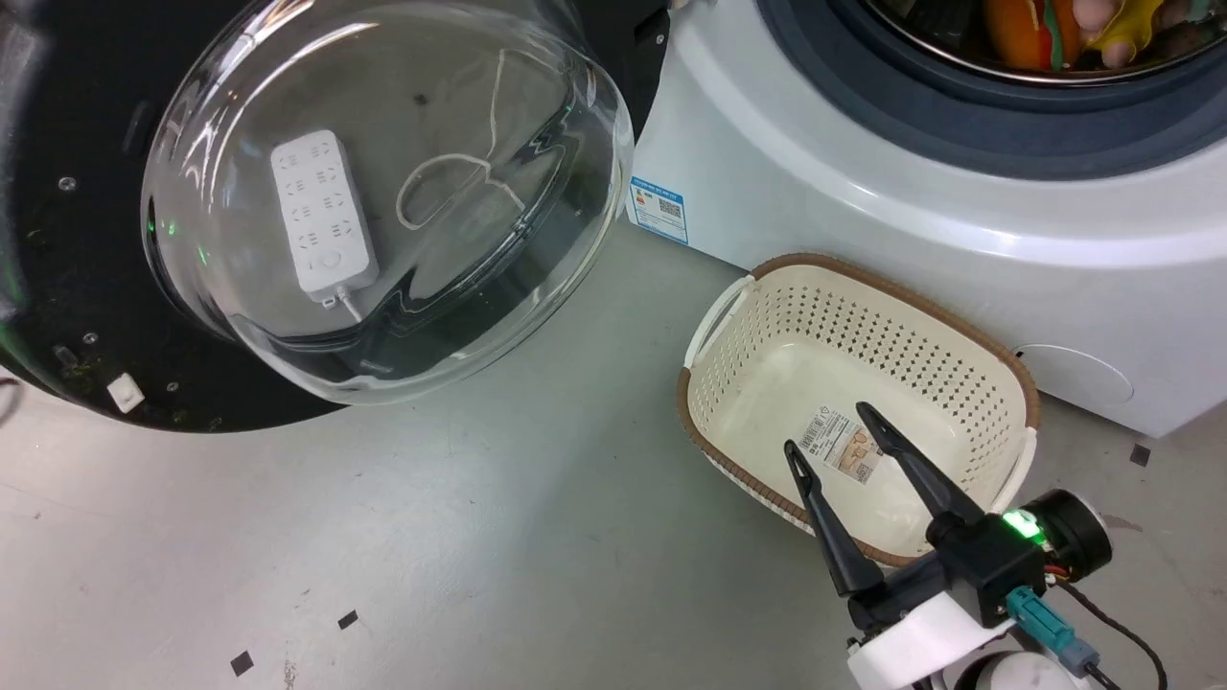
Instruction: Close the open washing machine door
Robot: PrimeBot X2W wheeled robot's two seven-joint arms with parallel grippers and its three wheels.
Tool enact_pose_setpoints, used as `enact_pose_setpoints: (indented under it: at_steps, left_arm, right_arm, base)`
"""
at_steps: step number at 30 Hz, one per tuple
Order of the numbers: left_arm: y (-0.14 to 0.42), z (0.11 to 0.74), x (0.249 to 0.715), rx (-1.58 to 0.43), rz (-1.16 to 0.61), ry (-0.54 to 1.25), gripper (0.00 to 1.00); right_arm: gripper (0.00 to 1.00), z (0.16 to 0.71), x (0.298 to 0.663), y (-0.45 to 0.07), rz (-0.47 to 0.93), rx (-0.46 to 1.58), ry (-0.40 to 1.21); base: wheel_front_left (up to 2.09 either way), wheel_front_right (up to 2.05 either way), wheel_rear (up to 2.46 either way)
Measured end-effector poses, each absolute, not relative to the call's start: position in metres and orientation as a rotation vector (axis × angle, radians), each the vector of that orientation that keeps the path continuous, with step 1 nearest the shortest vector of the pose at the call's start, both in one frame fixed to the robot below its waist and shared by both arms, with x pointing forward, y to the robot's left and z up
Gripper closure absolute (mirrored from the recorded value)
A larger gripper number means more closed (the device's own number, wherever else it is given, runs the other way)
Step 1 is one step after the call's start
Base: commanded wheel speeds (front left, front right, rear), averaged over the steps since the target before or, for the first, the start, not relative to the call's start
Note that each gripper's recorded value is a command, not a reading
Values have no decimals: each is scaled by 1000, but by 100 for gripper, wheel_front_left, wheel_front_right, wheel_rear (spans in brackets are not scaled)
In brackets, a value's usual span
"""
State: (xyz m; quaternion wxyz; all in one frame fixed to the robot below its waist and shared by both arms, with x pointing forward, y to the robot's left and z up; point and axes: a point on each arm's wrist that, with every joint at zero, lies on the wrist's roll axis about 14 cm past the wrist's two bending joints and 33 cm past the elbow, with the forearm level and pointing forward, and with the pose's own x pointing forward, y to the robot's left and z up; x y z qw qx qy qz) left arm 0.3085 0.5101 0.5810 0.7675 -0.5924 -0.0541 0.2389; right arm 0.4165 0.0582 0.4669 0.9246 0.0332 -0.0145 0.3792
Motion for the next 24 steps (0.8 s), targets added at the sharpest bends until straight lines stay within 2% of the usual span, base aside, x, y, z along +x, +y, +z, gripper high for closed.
enact_pose_setpoints:
  at_steps: [11,15,24]
  left_arm:
    - [443,570,323,-1349,204,68,100]
    - [403,563,316,-1357,58,161,100]
    - [326,566,297,-1410,-160,213,100]
  right_arm:
    - [0,476,418,53,762,52,-51]
    - [0,485,418,46,739,47,-72]
    - [0,515,413,23,659,23,-136]
  base:
    - [0,0,0]
    - [0,0,0]
    - [0,0,0]
